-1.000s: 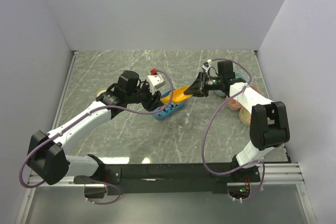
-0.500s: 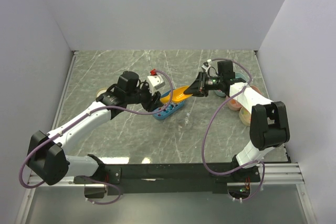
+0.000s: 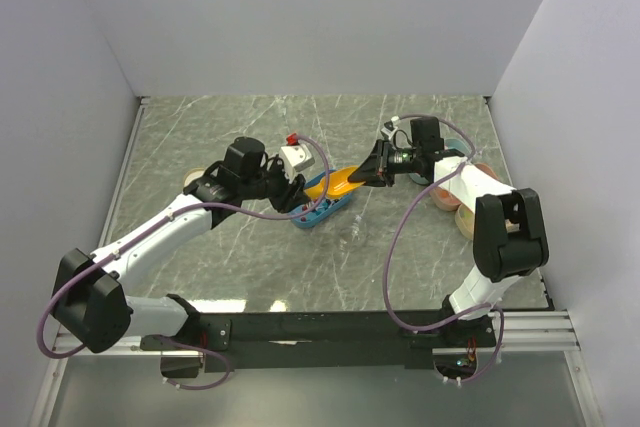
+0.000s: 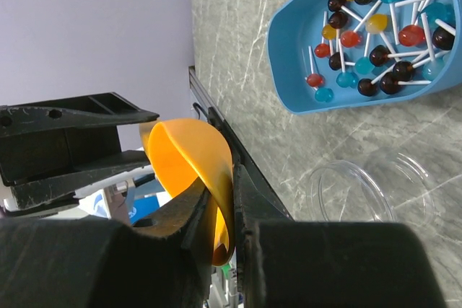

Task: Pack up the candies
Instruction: Pick up the spatula from the center of the board.

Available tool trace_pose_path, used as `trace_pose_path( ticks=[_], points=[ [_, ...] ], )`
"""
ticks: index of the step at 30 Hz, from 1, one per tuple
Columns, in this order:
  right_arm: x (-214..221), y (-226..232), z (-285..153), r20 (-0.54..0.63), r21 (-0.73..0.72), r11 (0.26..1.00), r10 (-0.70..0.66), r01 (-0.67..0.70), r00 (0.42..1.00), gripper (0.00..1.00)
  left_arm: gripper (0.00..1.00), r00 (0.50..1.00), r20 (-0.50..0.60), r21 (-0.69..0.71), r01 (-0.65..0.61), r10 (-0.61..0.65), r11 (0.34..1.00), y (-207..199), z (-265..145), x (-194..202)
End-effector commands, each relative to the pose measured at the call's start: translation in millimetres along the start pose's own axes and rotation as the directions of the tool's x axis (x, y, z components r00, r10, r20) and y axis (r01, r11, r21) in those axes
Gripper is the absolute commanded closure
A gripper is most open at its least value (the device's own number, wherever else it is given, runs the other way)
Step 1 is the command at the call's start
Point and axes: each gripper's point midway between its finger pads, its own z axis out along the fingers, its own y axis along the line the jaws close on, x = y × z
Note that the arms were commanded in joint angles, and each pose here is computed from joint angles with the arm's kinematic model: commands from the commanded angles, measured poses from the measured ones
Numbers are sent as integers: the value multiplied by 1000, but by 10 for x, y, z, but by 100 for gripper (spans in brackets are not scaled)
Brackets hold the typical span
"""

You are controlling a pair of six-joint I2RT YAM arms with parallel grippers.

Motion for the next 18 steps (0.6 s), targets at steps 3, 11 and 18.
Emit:
trace_pose_path(
  ticks=[3, 11, 18],
  points=[
    [-30, 168, 14, -17, -49, 998, -34, 33, 999, 100, 57, 999, 25, 22, -25, 24, 999, -25, 12, -35],
    [-49, 200, 27, -22, -58, 998, -38, 37, 999, 100, 47, 1000, 10, 11, -23, 23, 1000, -17, 5, 39],
    [-47, 202, 34, -24, -69, 997, -34, 32, 999, 100, 55, 1000, 3, 11, -21, 21, 1000, -24, 2, 83]
  ],
)
